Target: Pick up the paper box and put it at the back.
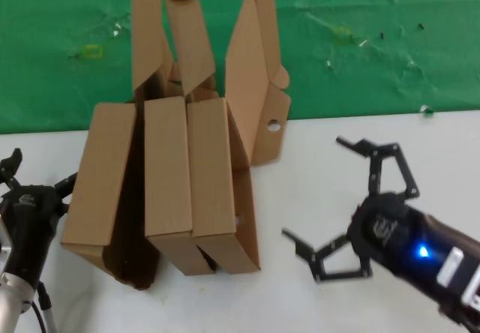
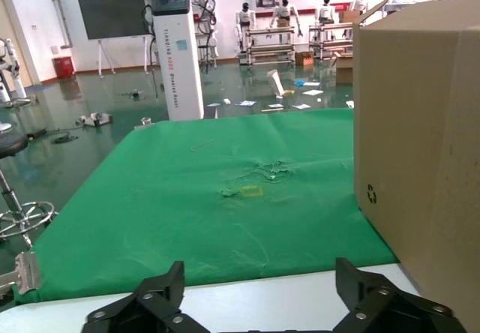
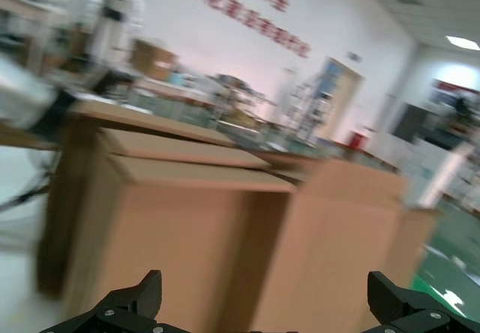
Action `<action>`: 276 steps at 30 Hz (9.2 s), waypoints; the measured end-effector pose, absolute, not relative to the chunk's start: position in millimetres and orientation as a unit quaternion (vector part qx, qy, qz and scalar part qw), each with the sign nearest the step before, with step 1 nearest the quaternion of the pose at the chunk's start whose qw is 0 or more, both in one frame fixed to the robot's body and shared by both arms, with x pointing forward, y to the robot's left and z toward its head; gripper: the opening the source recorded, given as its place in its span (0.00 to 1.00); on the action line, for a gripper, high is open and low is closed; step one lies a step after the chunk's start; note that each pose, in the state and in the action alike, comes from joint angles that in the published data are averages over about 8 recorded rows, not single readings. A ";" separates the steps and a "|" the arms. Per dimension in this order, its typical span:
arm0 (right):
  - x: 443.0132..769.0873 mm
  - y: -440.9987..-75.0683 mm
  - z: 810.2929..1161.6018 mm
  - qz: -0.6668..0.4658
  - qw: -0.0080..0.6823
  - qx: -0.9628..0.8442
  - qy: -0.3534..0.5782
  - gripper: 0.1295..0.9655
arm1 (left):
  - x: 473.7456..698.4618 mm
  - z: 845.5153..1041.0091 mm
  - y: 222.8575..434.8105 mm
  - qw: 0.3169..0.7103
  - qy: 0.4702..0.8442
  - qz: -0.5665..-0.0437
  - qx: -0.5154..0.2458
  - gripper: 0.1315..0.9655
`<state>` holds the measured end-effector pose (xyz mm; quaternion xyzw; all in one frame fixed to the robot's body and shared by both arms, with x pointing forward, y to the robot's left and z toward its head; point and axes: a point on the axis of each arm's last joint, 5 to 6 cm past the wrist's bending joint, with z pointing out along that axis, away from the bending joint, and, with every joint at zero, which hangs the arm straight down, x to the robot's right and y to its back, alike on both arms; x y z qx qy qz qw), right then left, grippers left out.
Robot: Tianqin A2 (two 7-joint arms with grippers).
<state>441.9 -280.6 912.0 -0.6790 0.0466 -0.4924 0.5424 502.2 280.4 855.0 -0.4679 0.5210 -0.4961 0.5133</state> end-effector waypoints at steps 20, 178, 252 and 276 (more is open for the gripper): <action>463.8 -263.6 902.5 -0.395 0.524 -0.750 -0.082 0.98 | 502.2 855.0 280.4 0.513 0.521 -0.496 -0.468 0.31; 674.0 -147.9 1031.9 -0.480 0.049 -0.874 0.053 0.19 | 502.2 855.0 280.4 0.513 0.521 -0.496 -0.468 0.01; 561.6 -234.9 945.3 -0.525 0.535 -0.617 0.240 1.00 | 502.2 855.0 280.4 0.513 0.521 -0.496 -0.468 0.84; 517.8 -272.9 868.8 -0.516 0.512 -0.534 0.431 1.00 | 502.2 855.0 280.4 0.513 0.521 -0.496 -0.468 1.00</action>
